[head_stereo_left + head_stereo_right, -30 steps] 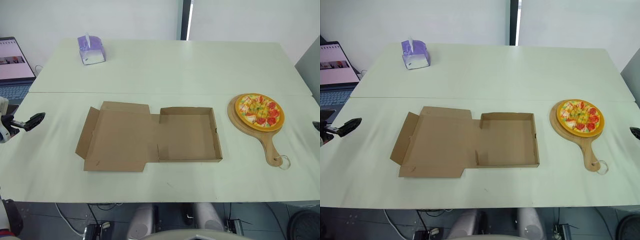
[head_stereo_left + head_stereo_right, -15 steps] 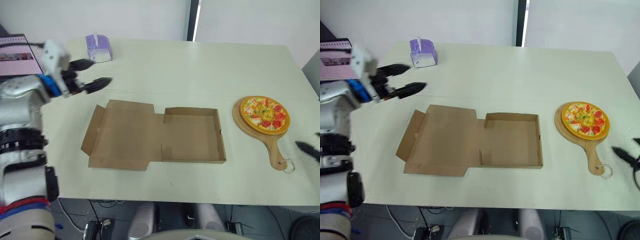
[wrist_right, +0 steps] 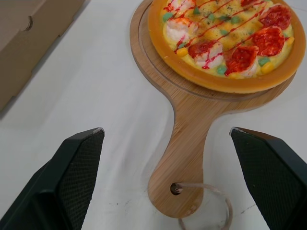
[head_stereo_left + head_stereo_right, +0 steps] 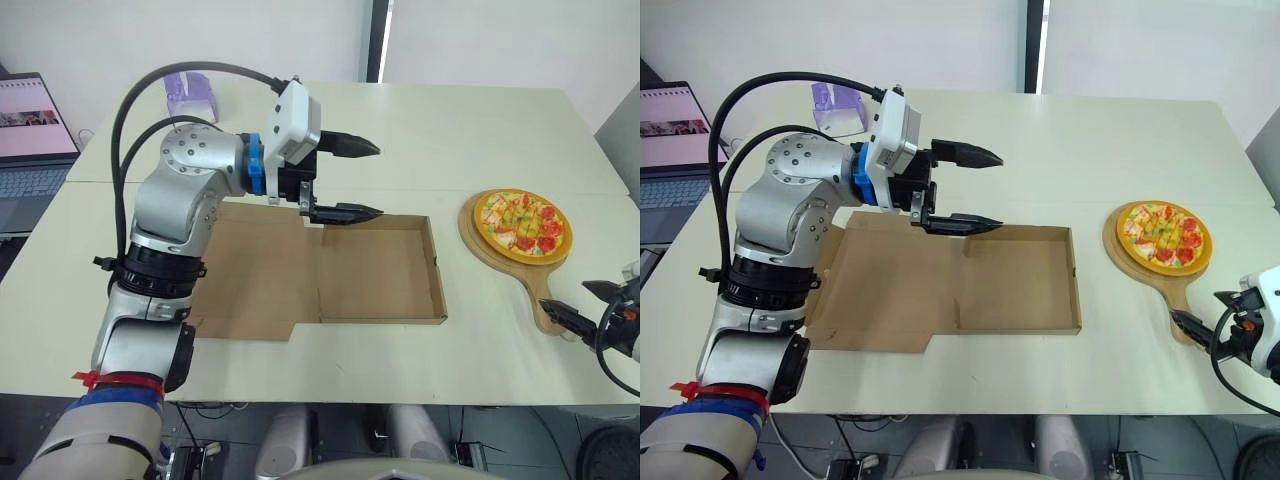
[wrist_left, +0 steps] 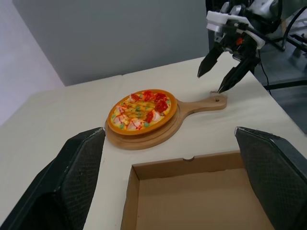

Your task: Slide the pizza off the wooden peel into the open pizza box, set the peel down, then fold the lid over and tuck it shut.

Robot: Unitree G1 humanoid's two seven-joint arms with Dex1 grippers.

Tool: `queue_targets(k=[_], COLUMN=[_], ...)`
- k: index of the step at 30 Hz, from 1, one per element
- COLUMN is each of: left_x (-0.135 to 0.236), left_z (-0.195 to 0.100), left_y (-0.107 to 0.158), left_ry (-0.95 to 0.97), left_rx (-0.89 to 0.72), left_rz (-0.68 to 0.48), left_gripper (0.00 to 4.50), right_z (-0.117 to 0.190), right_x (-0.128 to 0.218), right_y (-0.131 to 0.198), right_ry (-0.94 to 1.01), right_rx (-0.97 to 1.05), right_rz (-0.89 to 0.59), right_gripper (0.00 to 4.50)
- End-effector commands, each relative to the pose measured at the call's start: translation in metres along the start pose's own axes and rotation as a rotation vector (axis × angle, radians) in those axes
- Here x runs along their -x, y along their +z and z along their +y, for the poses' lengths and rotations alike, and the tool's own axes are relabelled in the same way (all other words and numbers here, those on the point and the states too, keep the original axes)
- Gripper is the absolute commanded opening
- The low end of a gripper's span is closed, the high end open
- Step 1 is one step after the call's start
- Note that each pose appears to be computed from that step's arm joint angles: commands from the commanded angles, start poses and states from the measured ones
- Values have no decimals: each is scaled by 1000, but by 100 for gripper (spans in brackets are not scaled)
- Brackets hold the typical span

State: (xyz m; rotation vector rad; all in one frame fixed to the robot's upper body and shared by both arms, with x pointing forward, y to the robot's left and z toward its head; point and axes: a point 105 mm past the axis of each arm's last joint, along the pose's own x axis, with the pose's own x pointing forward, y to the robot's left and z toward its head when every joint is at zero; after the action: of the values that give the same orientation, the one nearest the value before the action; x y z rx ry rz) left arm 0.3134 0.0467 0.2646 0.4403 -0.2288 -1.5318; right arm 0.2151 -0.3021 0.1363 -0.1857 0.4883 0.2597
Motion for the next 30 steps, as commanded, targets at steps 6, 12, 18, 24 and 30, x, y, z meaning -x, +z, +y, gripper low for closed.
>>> queue_targets(k=[6,12,18,24,30], left_x=[-22,-28,-31,-31,-28], left_z=[-12,-23,-26,-26,-23], left_y=[20,15,17,16,17], left_ry=[-26,-33,-31,-23,-9], left_rx=[-41,-16,-13,-14,-18], left_rz=[-74,-73,-71,-62,-59], left_gripper=[448,448,448,448,450], right_z=[-19,-32,-37,-26,-18], right_x=[-28,-49,-68,-76,-79], right_y=[-18,-22,-31,-37,-36], right_ry=[-102,-135,-150,-121,-105], right_rx=[-18,-56,-89,-117,-161], right_rz=[57,66,87,97,72], right_gripper=[450,450,450,450,323])
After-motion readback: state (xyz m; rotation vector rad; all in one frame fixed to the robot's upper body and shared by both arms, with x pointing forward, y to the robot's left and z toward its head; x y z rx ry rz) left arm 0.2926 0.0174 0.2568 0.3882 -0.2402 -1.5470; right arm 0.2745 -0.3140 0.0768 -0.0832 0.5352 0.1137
